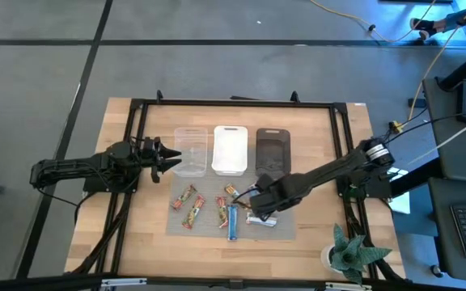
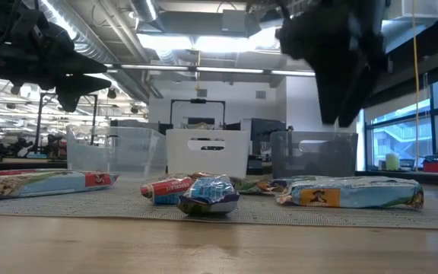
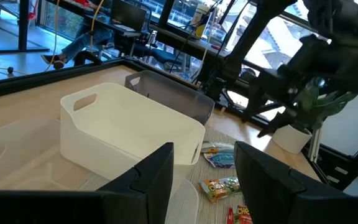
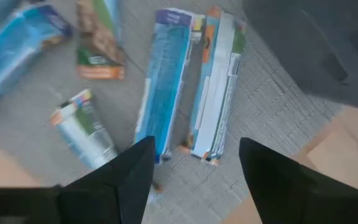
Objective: Pick and place Granola Bars by type
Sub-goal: Put the top right yellow granola bar into the black bin
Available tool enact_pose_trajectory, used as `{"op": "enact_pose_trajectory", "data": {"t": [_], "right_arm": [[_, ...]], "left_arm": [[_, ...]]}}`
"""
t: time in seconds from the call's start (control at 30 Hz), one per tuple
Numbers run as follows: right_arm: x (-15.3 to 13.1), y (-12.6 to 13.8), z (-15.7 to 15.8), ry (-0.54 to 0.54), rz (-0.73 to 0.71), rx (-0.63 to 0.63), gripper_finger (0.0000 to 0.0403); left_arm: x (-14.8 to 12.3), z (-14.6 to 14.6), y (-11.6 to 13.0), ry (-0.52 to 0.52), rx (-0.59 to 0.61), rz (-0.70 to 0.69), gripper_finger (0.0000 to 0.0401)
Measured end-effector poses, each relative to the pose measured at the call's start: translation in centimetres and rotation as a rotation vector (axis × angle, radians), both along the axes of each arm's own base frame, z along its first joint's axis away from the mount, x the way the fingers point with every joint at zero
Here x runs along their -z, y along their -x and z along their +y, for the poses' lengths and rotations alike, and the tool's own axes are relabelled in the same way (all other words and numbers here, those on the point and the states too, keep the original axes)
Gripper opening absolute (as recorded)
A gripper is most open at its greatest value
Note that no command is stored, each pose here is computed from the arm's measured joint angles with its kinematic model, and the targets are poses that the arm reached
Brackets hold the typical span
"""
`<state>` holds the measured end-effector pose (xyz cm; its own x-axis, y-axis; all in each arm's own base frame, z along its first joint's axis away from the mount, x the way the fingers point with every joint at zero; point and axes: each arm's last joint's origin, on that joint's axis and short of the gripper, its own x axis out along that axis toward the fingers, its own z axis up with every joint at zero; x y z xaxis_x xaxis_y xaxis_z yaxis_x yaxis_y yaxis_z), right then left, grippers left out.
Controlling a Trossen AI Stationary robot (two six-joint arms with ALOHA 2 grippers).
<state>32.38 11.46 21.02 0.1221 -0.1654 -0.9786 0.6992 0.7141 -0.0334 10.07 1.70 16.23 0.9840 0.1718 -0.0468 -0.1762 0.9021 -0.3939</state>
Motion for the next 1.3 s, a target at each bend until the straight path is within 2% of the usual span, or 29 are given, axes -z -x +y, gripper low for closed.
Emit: {"op": "enact_pose_trajectory", "data": {"t": [0.23, 0.67, 1.3], "right_arm": [[2.7, -0.5, 0.1, 0.039, 0.099, -0.003, 0.0236], [3.8, 0.3, -0.8, 0.075, 0.197, 0.014, 0.0236], [4.2, -0.6, -1.0, 0.088, 0.097, 0.029, 0.0236]], "left_arm": [[0.0, 0.0, 0.0, 0.0, 0.0, 0.001, 0.0162], [0.0, 0.0, 0.0, 0.0, 0.0, 0.0, 0.0162], [0.0, 0.0, 0.0, 0.0, 0.001, 0.001, 0.0162]]}}
